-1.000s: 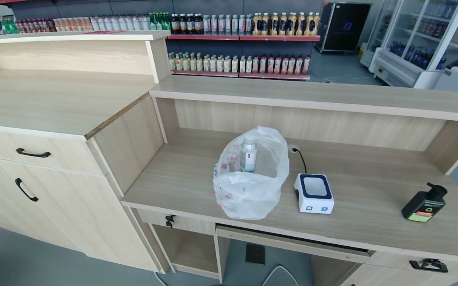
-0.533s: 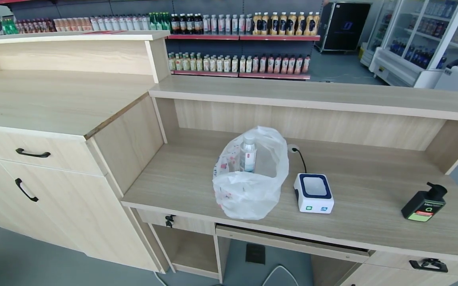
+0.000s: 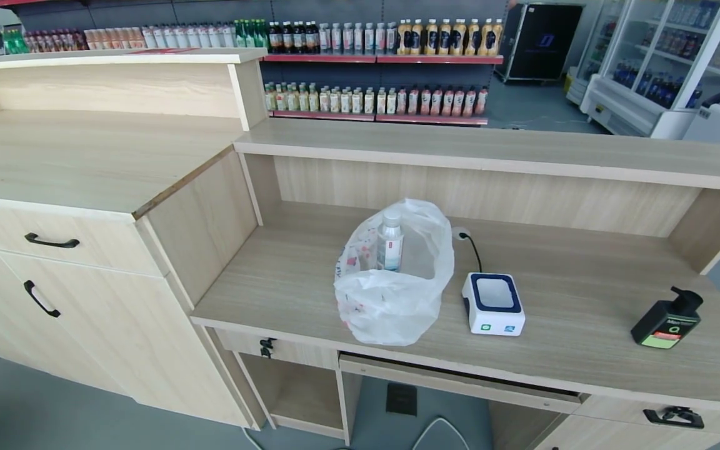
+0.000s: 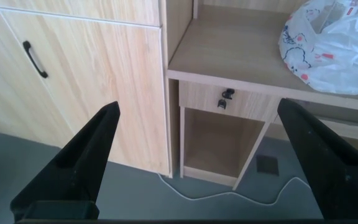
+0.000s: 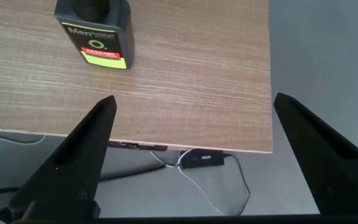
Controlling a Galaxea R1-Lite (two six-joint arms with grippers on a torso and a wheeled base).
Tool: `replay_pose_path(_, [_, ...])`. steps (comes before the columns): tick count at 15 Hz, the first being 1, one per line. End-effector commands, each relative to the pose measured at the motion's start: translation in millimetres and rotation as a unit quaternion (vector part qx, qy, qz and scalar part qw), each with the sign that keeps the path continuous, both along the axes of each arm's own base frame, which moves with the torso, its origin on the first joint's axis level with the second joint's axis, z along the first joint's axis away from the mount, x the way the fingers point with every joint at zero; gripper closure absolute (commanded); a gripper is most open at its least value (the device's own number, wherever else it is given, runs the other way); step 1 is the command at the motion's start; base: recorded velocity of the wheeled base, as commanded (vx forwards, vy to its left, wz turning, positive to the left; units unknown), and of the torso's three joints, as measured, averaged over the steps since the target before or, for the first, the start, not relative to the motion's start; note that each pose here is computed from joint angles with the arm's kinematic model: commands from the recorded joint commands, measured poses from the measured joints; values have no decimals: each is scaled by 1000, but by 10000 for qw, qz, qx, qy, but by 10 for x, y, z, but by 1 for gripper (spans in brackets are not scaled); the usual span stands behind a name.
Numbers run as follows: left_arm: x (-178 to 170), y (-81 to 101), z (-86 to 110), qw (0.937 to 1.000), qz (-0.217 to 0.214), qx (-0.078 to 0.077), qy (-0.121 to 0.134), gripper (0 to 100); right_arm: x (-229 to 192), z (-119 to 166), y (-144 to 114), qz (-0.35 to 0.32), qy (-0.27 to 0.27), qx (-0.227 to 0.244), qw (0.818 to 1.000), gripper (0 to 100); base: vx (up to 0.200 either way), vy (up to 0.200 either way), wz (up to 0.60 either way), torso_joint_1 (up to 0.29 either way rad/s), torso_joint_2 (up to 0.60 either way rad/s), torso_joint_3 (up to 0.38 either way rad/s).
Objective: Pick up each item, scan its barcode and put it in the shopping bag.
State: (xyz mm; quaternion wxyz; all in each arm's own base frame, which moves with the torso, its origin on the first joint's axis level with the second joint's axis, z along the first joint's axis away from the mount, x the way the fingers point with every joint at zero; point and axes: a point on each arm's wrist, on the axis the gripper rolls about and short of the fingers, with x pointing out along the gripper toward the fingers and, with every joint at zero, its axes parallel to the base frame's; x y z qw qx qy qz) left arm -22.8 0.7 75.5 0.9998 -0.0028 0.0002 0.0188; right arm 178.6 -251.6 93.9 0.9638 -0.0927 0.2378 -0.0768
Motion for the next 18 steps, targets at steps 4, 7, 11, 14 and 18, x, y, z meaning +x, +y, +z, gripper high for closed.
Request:
replay_pose_path(4, [0,0,0,10000,3,-3,-2,0,207,-304,3,304,150,257,9991,0,0,0,0,0,0,0])
replay_pose_path(7, [0,0,0,10000,3,-3,-2,0,381,-300,69,776,-9,303,9965,0,0,0,0,0,0,0])
replay_pose_path(11, [0,0,0,10000,11,-3,-2,0,610,-296,185,1165,-82,226,9929,0,0,0,0,0,0,0])
replay_pose_path(14, [0,0,0,10000,3,-3,-2,0,738,-382,201,1322,-129,154,9910,0,0,0,0,0,0,0])
replay_pose_path(18, [0,0,0,10000,3,-3,-2,0,840,-527,205,1424,-95,182,9896,0,0,0,0,0,0,0])
